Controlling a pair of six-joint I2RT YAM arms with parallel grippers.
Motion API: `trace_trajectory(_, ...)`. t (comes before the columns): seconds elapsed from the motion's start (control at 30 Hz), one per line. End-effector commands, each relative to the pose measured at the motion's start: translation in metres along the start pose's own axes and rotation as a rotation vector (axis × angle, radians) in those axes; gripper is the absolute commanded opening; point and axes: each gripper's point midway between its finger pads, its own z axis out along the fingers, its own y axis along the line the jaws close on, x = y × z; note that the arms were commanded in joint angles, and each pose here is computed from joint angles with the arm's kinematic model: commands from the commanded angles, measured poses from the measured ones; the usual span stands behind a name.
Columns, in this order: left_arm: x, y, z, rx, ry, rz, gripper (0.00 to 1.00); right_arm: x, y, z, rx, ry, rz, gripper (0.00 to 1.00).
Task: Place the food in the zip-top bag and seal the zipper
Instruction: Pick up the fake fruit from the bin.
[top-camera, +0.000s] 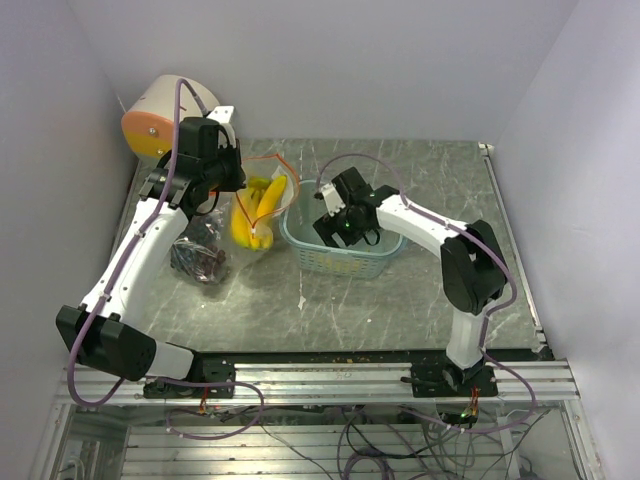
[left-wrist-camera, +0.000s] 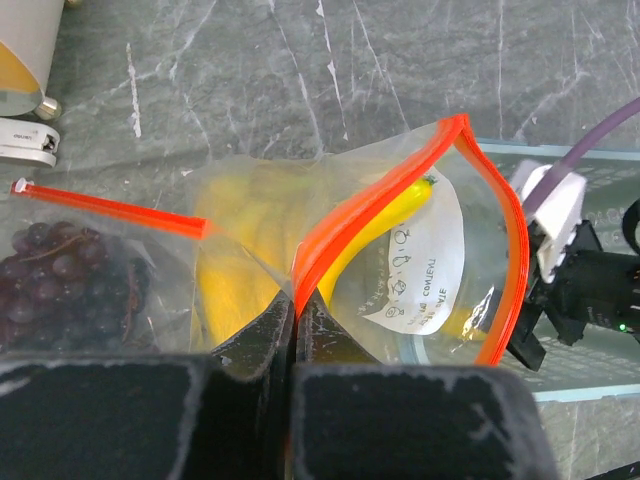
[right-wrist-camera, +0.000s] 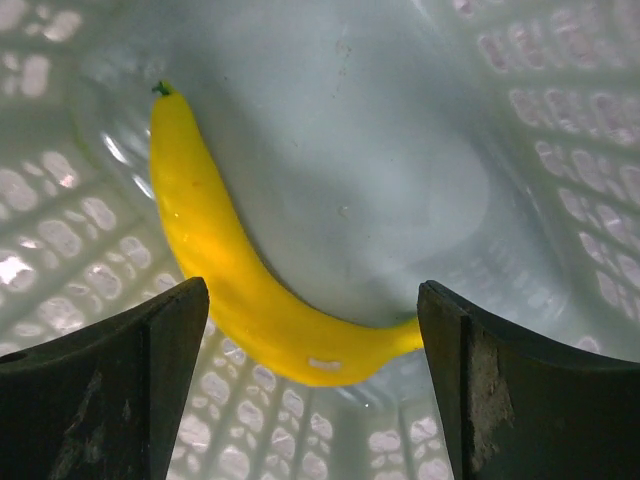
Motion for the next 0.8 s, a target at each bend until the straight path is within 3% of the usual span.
trace_trajectory(0.0,-0.025,0.000,-0.012,0.001,-0.085,0.008,0.07,0.003,0.005,0.018,-0.041,-0.020,-0.066,0.84)
trace_trajectory(0.43,-0.022,0.003,-0.009,-0.009,-0.077,0.010,0.07,0.019,0.061,0.029,-0.224,-0.037,-0.200,0.80)
trace_trajectory(0.77,-0.021,0.003,-0.007,-0.012,-0.068,0.012,0.07,-0.011,0.110,0.017,-0.522,-0.139,-0.232,0.81)
